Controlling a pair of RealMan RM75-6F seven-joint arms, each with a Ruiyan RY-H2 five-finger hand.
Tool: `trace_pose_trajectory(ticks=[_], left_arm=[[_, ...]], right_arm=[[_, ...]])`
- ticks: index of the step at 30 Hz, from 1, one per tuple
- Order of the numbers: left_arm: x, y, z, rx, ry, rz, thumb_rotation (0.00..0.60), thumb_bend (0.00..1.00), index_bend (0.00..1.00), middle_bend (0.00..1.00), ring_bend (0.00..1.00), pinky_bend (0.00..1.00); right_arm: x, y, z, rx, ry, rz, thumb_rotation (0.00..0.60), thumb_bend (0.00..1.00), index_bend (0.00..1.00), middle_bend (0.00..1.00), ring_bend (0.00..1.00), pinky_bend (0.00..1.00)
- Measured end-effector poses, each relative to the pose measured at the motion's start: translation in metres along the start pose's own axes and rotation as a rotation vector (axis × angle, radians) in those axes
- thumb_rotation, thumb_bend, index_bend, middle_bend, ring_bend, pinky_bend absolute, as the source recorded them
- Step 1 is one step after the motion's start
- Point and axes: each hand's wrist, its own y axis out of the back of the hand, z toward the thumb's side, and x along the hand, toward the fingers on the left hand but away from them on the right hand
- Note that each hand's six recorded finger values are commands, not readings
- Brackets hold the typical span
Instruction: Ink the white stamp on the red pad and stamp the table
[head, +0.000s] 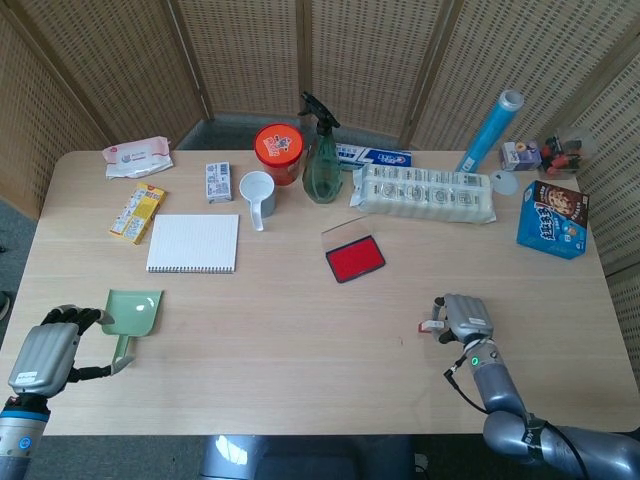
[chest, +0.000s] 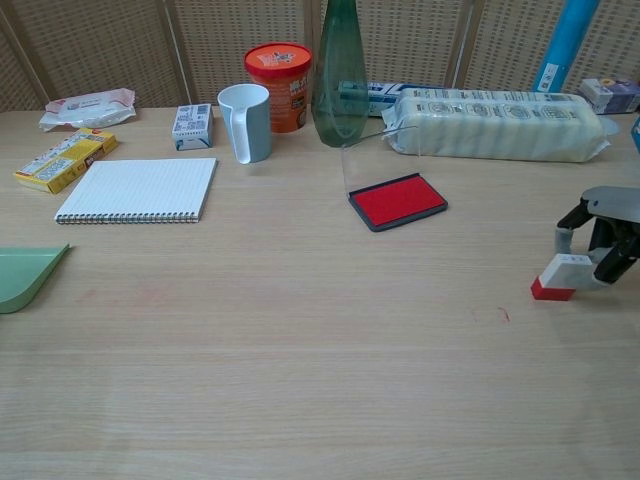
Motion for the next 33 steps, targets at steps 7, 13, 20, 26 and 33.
trace_pose_trajectory(ticks=[7,13,20,26,33], left_arm=[[0.0006,-0.0002,0.0001,0.000,-0.001,-0.001,0.345,0.07,0.37,0.40,0.31,0.18],[0.0012,-0.0001,0.0008,-0.001,-0.004,0.000,0.347,0.07,0.37,0.40,0.31,0.18],[0.0011,0.0000,0.0005,-0.001,-0.004,0.000,0.343,0.07,0.37,0.40,0.31,0.18],[0.0012,0.0002,0.0004,-0.001,-0.004,0.001,0.344,0.07,0.37,0.39,0.31,0.18],[0.0018,0.0003,0.0007,-0.001,-0.006,0.003,0.343,0.07,0.37,0.40,0.31,0.18]], right_arm=[[-0.0003,0.0015,-0.0020,0.004,-0.003,0.008,0.600,0.36,0.54,1.00,1.00,1.00],[0.0011,0.0004,-0.0021,0.012,-0.001,0.013,0.600,0.36,0.52,1.00,1.00,1.00],[0.0006,0.0007,-0.0017,0.011,0.000,0.013,0.600,0.36,0.49,1.00,1.00,1.00],[0.0008,0.0004,-0.0021,0.013,0.000,0.015,0.600,0.35,0.47,1.00,1.00,1.00],[0.0013,0.0013,-0.0031,0.016,-0.002,0.015,0.590,0.33,0.45,1.00,1.00,1.00]])
